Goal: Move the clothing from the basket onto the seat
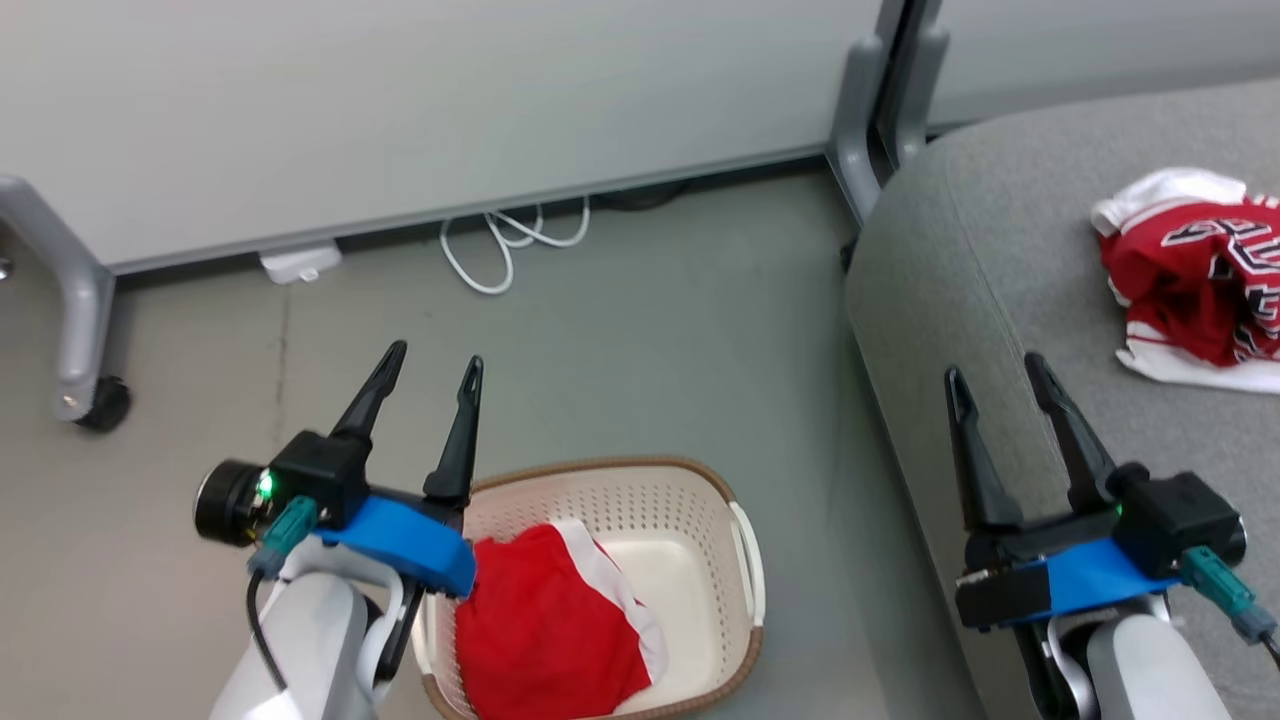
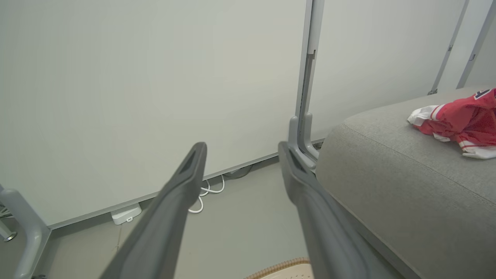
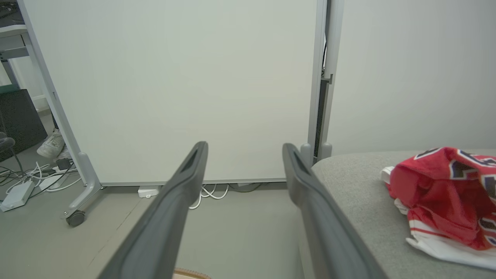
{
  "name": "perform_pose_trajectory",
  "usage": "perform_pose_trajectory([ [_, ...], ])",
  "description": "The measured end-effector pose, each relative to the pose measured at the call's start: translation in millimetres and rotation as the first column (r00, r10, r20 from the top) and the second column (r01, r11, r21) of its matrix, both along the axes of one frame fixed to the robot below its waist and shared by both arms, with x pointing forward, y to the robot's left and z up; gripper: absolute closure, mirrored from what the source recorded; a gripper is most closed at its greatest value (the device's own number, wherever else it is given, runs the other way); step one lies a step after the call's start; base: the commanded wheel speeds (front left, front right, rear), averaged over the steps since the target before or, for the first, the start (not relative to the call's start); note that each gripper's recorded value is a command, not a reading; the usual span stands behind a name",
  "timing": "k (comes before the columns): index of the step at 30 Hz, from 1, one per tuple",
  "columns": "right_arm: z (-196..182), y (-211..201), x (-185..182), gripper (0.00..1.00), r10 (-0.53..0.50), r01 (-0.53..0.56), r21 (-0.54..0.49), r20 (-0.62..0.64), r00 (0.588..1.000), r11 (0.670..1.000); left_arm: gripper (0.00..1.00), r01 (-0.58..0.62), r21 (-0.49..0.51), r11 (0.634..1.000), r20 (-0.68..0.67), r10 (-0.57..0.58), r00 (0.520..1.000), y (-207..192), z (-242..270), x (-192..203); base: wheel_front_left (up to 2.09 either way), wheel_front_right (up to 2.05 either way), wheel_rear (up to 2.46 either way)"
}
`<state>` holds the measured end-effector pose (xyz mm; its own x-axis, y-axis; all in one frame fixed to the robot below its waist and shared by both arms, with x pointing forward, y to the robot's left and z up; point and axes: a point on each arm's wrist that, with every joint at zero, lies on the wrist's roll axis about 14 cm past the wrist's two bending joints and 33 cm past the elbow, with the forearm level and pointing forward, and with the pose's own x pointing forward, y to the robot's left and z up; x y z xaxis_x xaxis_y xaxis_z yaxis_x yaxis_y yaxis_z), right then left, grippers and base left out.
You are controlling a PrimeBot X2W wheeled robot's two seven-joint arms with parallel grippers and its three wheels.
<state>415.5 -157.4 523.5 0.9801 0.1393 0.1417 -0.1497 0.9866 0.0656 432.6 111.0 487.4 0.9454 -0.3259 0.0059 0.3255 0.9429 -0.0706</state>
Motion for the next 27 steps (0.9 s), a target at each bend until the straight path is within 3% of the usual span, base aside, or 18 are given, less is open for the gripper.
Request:
perform_pose_trajectory([
  [7, -3, -7, 27, 0.00, -0.016, 0.016, 0.003, 0.004, 1.000, 1.000, 0.00, 0.186, 0.107, 0.977, -0.131, -0.172, 0.976, -40, -54, 31, 0.00, 0.00, 0.00],
  [13, -24, -17, 45, 0.00, -0.044, 0.044, -0.007, -0.037, 0.998, 0.999, 0.00, 0.367, 0.169, 0.915, -0.295, -0.309, 0.904, -72, -121, 37, 0.00, 0.00, 0.00],
  [22, -58, -24, 69, 0.00, -0.055, 0.052, -0.028, -0.096, 0.994, 0.998, 0.00, 0.597, 0.224, 0.770, -0.525, -0.421, 0.740, -94, -219, 23, 0.00, 0.00, 0.00],
  [27, -78, -26, 82, 0.00, -0.050, 0.045, -0.039, -0.123, 0.991, 0.998, 0.00, 0.713, 0.226, 0.663, -0.649, -0.444, 0.618, -97, -275, 5, 0.00, 0.00, 0.00],
])
